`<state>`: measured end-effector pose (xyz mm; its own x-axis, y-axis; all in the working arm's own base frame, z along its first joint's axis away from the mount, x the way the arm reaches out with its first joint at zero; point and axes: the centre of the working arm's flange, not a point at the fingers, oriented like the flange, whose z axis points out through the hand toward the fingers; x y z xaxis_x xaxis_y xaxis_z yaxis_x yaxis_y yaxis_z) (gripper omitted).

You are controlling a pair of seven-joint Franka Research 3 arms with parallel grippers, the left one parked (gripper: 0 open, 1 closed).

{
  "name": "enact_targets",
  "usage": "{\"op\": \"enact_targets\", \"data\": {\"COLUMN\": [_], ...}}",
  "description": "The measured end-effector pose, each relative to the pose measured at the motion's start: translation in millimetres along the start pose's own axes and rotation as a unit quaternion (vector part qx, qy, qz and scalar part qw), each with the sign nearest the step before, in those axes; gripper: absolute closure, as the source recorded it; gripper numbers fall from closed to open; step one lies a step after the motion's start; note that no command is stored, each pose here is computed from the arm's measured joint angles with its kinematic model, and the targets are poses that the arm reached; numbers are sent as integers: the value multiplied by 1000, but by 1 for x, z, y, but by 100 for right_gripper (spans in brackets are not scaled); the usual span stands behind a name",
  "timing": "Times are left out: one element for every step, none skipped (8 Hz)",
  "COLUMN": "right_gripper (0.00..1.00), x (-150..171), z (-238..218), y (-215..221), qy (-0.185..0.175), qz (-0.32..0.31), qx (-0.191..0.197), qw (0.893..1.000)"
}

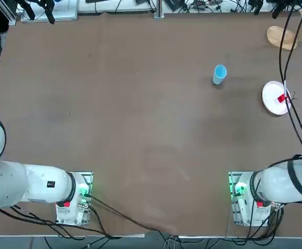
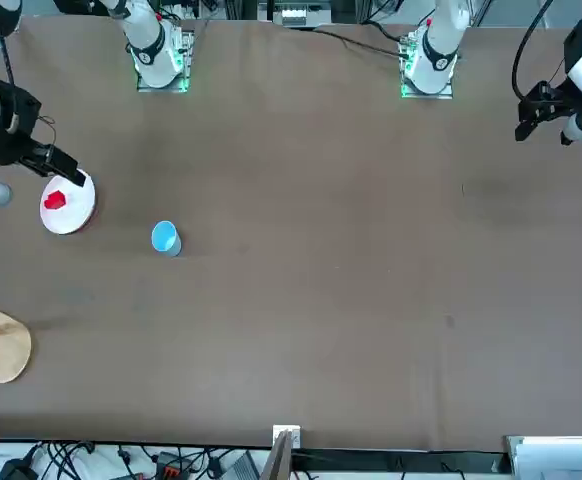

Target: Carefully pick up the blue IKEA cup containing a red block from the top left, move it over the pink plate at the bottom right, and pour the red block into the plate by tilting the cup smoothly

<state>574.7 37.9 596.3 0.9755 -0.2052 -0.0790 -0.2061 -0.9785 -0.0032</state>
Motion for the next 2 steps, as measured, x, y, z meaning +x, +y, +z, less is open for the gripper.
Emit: {"op": "enact_targets", "data": {"right_gripper": [0,0], "x": [0,0], "z": [0,0], "y": [0,0], "qy": [0,0], "qz": [0,0], "qx": [-1,-1], "qw": [1000,1000]}}
